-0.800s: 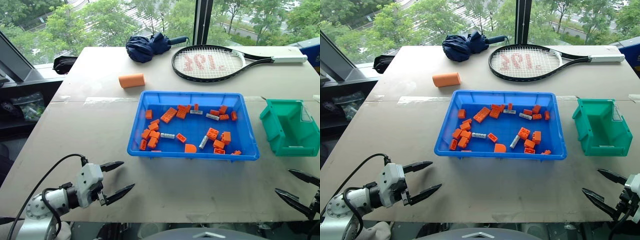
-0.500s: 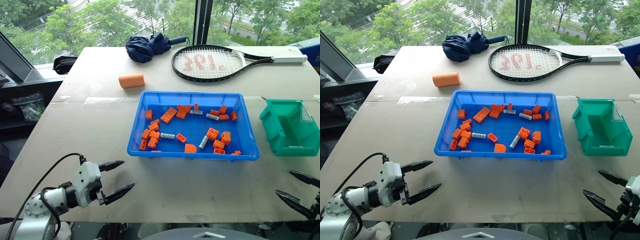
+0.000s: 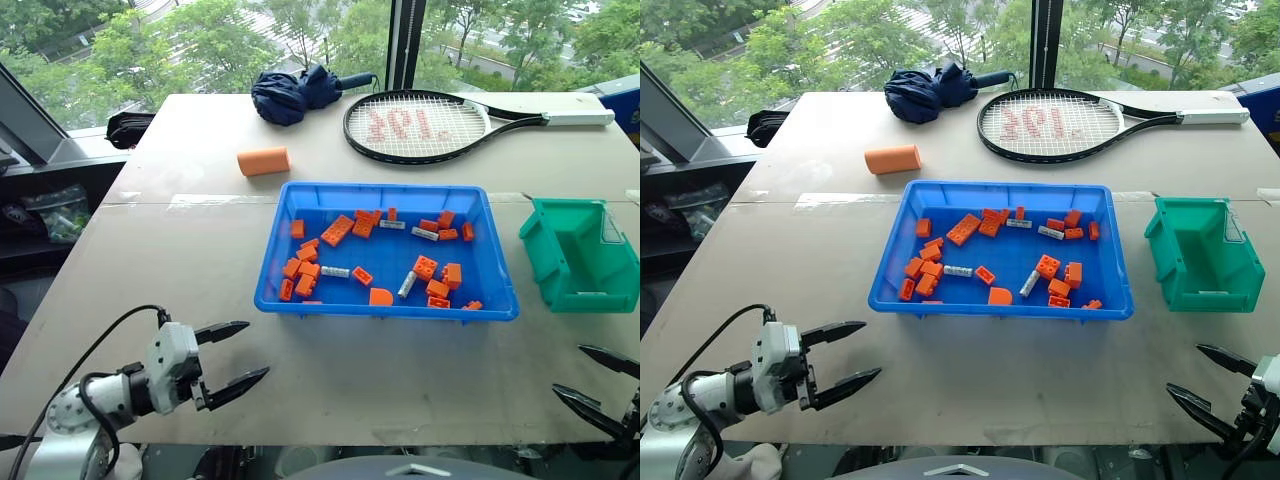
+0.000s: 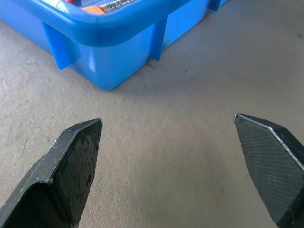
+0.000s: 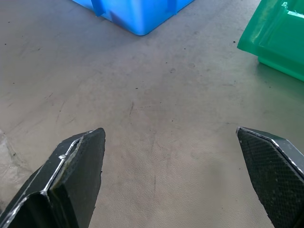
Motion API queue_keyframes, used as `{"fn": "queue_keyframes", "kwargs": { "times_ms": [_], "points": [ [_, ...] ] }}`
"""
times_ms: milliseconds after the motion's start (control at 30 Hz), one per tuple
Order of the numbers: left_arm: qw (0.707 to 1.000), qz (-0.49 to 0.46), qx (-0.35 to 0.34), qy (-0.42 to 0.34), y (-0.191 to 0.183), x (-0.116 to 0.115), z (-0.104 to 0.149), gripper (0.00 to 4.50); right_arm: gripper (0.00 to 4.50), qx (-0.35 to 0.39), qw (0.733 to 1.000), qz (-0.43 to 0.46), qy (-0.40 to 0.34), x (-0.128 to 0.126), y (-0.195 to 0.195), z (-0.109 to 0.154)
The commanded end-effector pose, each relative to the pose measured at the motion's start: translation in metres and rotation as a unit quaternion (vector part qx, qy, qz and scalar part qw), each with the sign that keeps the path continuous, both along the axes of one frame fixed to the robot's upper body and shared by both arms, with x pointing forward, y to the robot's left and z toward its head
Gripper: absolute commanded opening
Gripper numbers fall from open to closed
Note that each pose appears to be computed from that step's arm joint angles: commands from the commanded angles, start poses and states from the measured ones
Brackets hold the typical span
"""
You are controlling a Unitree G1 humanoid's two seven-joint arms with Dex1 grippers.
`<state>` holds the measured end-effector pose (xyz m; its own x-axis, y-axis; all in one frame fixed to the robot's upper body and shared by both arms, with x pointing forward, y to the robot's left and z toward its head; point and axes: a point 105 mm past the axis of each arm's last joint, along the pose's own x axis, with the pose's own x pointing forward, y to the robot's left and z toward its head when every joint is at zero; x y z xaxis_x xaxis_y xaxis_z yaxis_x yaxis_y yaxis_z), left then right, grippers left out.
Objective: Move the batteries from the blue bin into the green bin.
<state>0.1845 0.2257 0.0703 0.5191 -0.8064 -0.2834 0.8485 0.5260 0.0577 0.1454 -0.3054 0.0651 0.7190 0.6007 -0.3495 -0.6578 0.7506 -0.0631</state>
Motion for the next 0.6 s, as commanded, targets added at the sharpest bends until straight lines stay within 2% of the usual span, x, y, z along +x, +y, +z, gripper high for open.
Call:
{"fn": "queue_keyframes", "kwargs": {
  "times_ms": [33,133,233,367,600],
  "points": [
    [1.0,-0.019,-0.018,-0.003,0.001,-0.005,0.012,4.5,4.43,-0.013,1.0,-0.006,-0.025,0.0,-0.006,0.015],
    [0.998,-0.044,-0.039,0.013,0.001,-0.012,0.018,4.5,4.43,-0.007,0.999,0.008,-0.034,0.0,0.0,0.027],
    [0.998,-0.061,-0.008,0.023,0.005,-0.014,0.023,4.5,4.43,0.02,0.997,0.047,-0.049,0.001,0.019,0.053],
    [0.995,-0.082,-0.056,0.017,0.0,-0.013,0.063,4.5,4.43,0.038,0.992,0.087,-0.077,0.013,0.048,0.093],
    [0.986,-0.135,-0.092,-0.025,-0.014,0.009,0.118,4.5,4.43,0.027,0.977,0.179,-0.113,0.054,0.1,0.124]
  ]
}}
